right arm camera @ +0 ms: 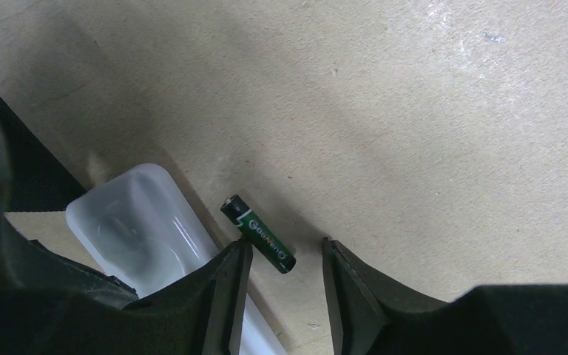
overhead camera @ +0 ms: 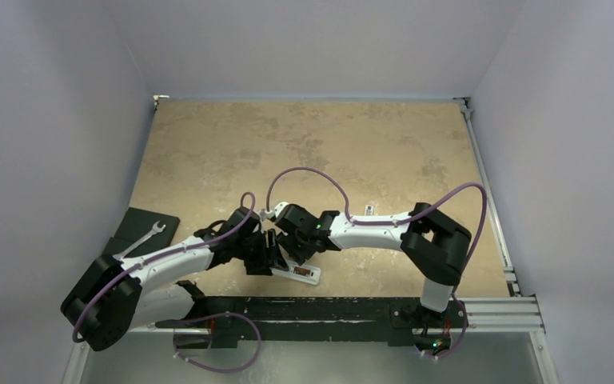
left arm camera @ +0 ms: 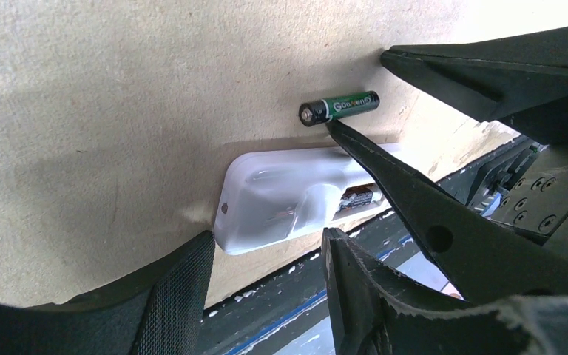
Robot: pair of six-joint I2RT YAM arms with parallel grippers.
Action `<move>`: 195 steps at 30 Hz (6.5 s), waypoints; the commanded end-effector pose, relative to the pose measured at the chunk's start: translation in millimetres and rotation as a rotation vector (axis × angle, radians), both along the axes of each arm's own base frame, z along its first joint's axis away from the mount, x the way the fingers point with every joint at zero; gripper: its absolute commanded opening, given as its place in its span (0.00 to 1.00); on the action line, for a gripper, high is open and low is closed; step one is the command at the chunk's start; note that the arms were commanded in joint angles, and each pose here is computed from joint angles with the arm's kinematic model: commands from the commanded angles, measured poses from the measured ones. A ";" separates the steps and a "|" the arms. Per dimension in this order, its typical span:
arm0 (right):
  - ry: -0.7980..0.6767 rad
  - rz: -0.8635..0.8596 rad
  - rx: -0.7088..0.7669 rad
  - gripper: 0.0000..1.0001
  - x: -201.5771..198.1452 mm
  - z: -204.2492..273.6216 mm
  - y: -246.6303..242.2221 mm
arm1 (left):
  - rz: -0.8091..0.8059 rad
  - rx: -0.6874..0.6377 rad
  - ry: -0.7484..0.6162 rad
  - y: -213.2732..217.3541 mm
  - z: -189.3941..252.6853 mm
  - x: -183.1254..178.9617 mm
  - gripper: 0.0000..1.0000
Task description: Load the batteries into the remote control
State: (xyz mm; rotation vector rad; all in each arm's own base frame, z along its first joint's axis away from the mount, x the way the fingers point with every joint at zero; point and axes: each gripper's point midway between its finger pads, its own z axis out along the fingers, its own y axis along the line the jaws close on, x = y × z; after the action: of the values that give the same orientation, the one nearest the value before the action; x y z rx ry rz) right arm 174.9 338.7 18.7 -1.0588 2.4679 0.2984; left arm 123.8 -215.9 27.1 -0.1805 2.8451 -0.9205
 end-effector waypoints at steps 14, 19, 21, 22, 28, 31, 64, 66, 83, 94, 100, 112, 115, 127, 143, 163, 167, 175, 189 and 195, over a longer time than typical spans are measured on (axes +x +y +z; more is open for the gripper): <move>0.027 0.117 -0.005 0.30 -5.9 -11.1 11.6 | -0.002 -0.018 -0.034 -6.9 3.7 7.8 0.55; 0.034 0.094 -0.027 0.14 -7.6 -15.2 5.2 | -0.004 -0.023 -0.036 -8.8 5.1 9.5 0.55; 0.031 0.079 -0.034 0.07 -6.7 -14.9 3.0 | -0.007 -0.022 -0.035 -9.1 5.1 9.4 0.55; 0.032 0.074 -0.042 0.02 -7.0 -14.2 0.7 | -0.007 -0.021 -0.036 -9.1 5.2 9.9 0.55; 0.027 0.024 -0.002 0.00 -6.4 -0.3 2.8 | -0.003 -0.023 -0.034 -9.9 4.7 9.4 0.55; 0.012 -0.007 0.009 0.00 -3.0 11.1 2.3 | 0.002 -0.020 -0.032 -10.7 3.5 10.0 0.56; -0.006 -0.332 0.181 0.00 -28.6 75.9 -72.1 | -0.063 -0.012 -0.093 -80.0 4.9 57.2 0.57; 0.006 -0.336 0.198 0.00 -32.8 76.5 -74.8 | -0.087 -0.006 -0.092 -90.0 1.8 57.8 0.57; 0.049 -0.365 0.278 0.00 -52.5 87.9 -95.7 | -0.249 -0.010 -0.120 -174.0 -6.2 69.5 0.57; 0.068 -0.363 0.296 0.00 -58.9 88.8 -100.2 | -0.266 0.053 -0.242 -172.7 27.7 82.1 0.56; 0.076 -0.359 0.301 0.00 -62.1 91.5 -102.7 | -0.221 0.139 -0.328 -144.8 52.2 90.1 0.56; 0.117 -0.334 0.276 0.00 -68.8 72.4 -99.9 | -0.170 0.221 -0.405 -94.5 81.5 81.2 0.57; 0.121 -0.349 0.269 0.00 -68.6 70.5 -100.8 | -0.174 0.194 -0.387 -86.1 85.9 67.9 0.57; 0.061 -0.451 0.210 0.00 -51.6 65.6 -106.5 | -0.241 -0.108 -0.232 -82.2 103.7 -8.3 0.58; -0.031 -0.562 0.177 0.00 -25.9 66.6 -128.7 | -0.434 -0.095 -0.289 -131.7 81.4 -71.3 0.59; -0.042 -0.631 0.214 0.00 -20.8 73.5 -141.5 | -0.491 0.100 -0.349 -161.2 18.4 -63.4 0.00; -0.040 -0.627 0.212 0.00 -20.3 72.2 -139.9 | -0.490 0.137 -0.348 -158.7 8.5 -60.7 0.00; -0.043 -0.627 0.215 0.00 -18.5 73.6 -137.8 | -0.454 0.221 -0.365 -142.7 -7.3 -51.9 0.00; -0.038 -0.623 0.194 0.00 -18.4 68.2 -137.4 | -0.438 0.377 -0.408 -113.8 -23.2 -34.0 0.00; -0.040 -0.619 0.188 0.00 -17.0 67.0 -136.3 | -0.434 0.410 -0.398 -99.3 -26.6 -29.6 0.00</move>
State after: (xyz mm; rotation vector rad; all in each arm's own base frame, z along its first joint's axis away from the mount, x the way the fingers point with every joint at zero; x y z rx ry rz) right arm 150.2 196.3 80.4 -0.2186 2.5507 0.2768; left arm 82.9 -346.6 14.5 0.5800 2.6416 -0.5313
